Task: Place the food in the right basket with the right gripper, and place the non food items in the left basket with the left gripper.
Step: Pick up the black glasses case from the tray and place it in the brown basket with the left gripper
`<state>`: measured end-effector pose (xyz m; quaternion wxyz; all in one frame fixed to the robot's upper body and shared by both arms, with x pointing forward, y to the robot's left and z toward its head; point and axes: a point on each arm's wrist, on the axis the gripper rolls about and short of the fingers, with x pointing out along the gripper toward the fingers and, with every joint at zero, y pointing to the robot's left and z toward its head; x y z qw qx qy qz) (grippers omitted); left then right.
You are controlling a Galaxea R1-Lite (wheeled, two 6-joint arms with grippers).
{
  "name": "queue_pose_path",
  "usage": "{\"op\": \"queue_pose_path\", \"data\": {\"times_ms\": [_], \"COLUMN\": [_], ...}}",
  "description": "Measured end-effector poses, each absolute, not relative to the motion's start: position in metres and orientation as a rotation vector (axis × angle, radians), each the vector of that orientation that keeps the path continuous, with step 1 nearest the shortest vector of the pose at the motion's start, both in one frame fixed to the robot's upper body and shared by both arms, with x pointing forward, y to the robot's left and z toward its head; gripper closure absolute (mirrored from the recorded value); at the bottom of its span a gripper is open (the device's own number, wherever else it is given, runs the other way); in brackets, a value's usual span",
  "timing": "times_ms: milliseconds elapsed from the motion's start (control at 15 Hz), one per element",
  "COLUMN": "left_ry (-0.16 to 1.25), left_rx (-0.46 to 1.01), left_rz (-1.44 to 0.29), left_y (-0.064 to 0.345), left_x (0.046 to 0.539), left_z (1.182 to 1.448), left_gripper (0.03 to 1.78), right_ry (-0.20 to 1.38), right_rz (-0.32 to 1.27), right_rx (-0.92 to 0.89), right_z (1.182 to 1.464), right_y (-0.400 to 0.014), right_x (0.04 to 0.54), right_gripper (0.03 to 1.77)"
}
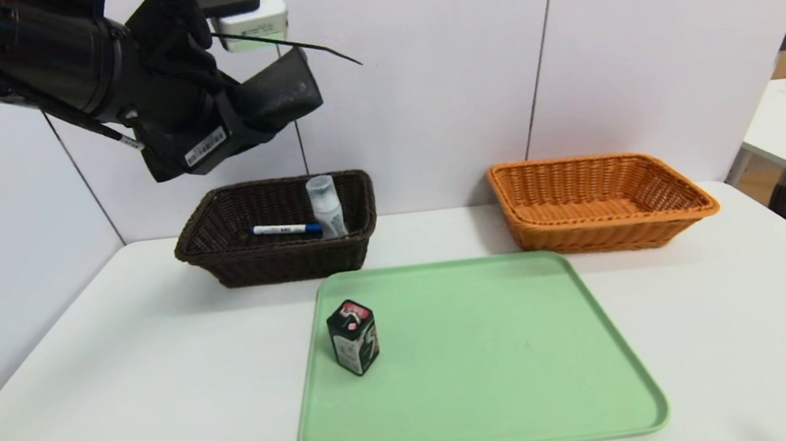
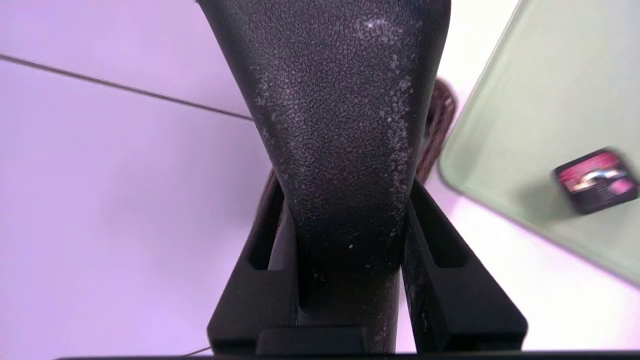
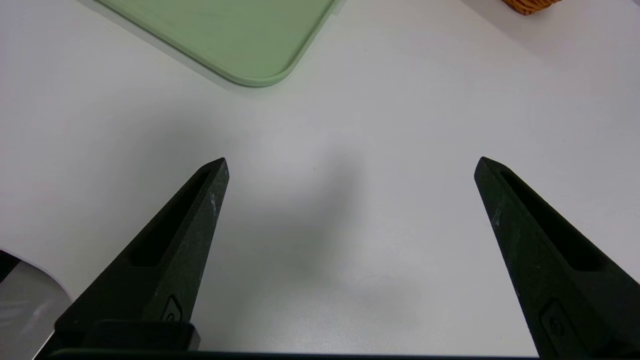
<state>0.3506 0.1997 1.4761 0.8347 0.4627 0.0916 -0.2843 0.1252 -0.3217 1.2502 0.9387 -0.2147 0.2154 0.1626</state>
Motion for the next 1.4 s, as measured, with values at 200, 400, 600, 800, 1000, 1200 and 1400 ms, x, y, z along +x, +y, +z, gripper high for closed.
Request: {"op": "queue_pose_path", "data": {"times_ms": [200,400,600,800,1000,1200,1400], "left_ry": [0.187,0.225,0.258,0.322,0.366,0.402,0.421], "left_rx": [1.077,1.157,1.181,1.171,1.163,1.155,1.150], "left_rz": [-0.562,-0.517,-0.539,-0.553,-0.558,-0.565,-0.571], "left_y": [0.221,0.239,0.247,0.255,0.258,0.259,0.258], "left_x": [0.376,0.406,0.434,0.461,0.486,0.505,0.518], "left_z": [1.469,1.454,1.433,1.406,1.380,1.357,1.337], "left_gripper": [1.23,1.24,1.24,1.24,1.24,1.24,1.24], "right_ry": [0.439,0.439,0.443,0.443,0.442,0.441,0.445], "right_rz": [0.333,0.333,0.332,0.332,0.335,0.337,0.340], "right_rx": [-0.437,-0.437,-0.439,-0.439,-0.442,-0.442,-0.444], "right_z": [1.250,1.250,1.249,1.249,1.249,1.249,1.248], "right_y": [-0.322,-0.322,-0.322,-0.322,-0.322,-0.322,-0.321], "right_x": [0.125,0.125,0.125,0.125,0.125,0.125,0.125], "right_gripper": [0.10,0.10,0.10,0.10,0.10,0.10,0.10]}}
